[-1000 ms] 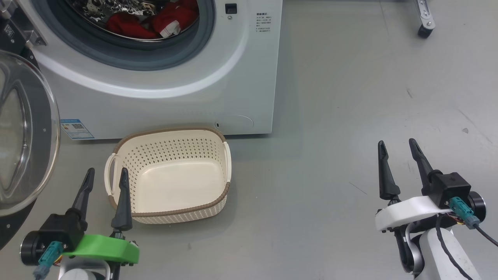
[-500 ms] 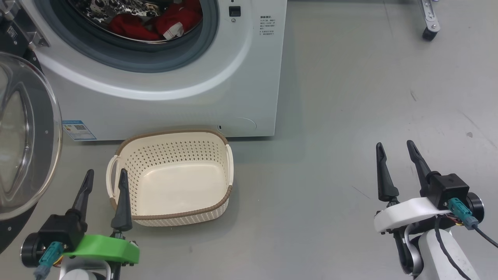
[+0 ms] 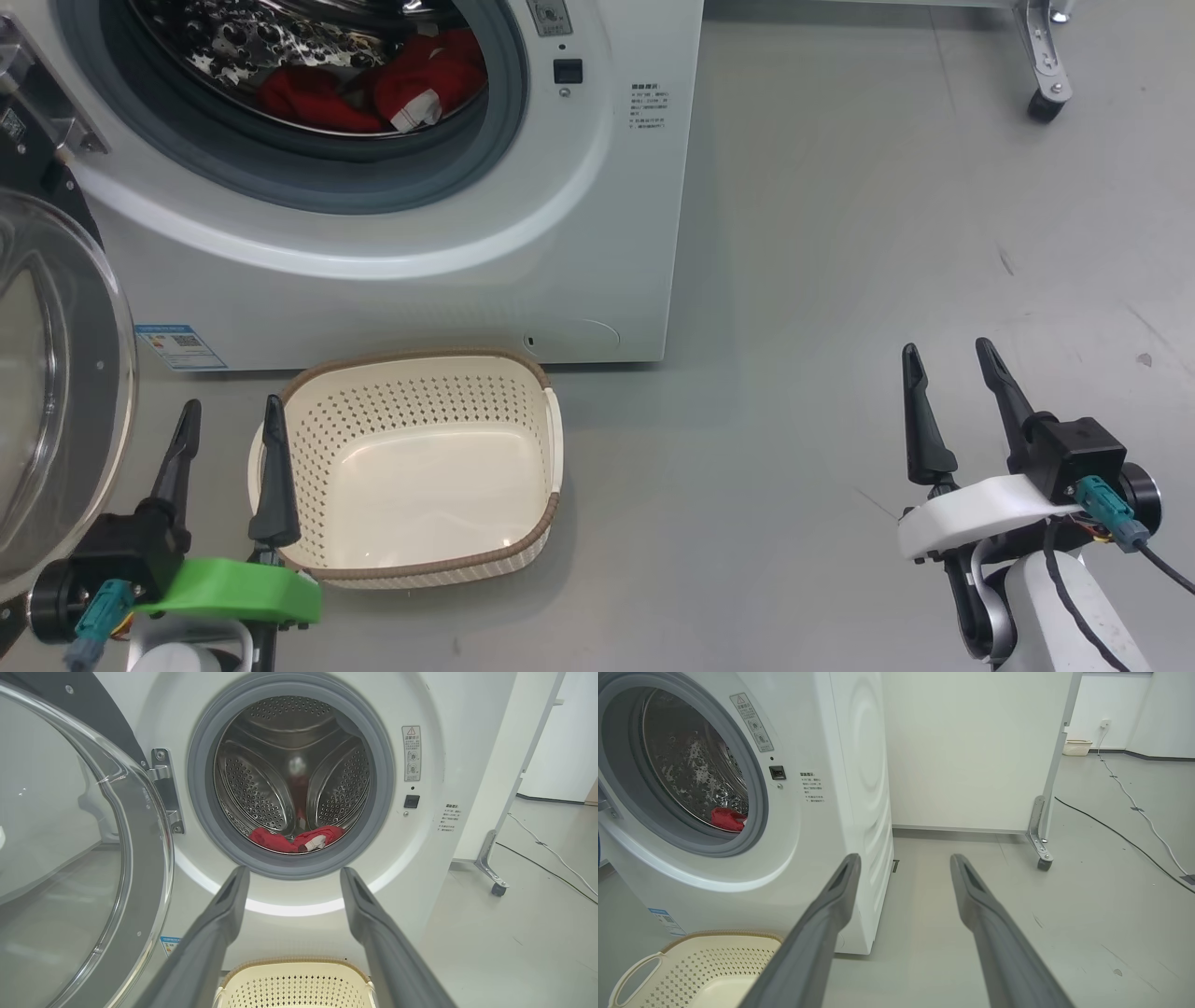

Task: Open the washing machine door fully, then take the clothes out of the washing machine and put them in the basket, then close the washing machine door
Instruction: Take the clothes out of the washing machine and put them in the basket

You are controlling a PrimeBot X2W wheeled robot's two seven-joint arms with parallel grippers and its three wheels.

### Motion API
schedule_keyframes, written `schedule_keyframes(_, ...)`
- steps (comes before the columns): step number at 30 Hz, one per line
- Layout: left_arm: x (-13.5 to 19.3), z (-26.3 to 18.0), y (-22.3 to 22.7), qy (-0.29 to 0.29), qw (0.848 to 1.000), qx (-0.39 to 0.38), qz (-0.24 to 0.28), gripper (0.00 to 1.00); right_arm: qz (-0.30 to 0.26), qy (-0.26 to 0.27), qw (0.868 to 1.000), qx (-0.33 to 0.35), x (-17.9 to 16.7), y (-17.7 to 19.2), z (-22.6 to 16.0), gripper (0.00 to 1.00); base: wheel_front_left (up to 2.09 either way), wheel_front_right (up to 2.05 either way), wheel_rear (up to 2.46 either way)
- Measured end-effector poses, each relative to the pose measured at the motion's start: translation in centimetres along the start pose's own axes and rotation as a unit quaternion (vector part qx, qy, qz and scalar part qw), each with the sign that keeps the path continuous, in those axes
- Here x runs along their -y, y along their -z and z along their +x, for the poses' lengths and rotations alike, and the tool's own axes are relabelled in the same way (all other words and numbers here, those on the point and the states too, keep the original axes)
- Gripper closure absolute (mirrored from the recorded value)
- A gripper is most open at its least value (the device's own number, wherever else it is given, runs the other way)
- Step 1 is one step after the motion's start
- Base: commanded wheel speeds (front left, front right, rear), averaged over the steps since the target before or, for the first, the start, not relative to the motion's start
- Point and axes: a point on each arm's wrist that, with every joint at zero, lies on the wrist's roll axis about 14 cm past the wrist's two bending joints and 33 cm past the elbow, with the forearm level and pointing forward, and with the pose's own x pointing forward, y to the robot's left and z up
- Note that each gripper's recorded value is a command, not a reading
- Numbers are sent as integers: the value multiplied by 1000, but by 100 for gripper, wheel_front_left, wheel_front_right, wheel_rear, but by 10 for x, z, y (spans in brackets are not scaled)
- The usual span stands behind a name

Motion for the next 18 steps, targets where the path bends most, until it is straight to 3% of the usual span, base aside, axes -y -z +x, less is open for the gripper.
schedule_keyframes(18, -2, 1, 5, -7, 1000, -7, -1, 0, -3, -3, 1000, -8, 0, 6, 1, 0, 79, -79, 0)
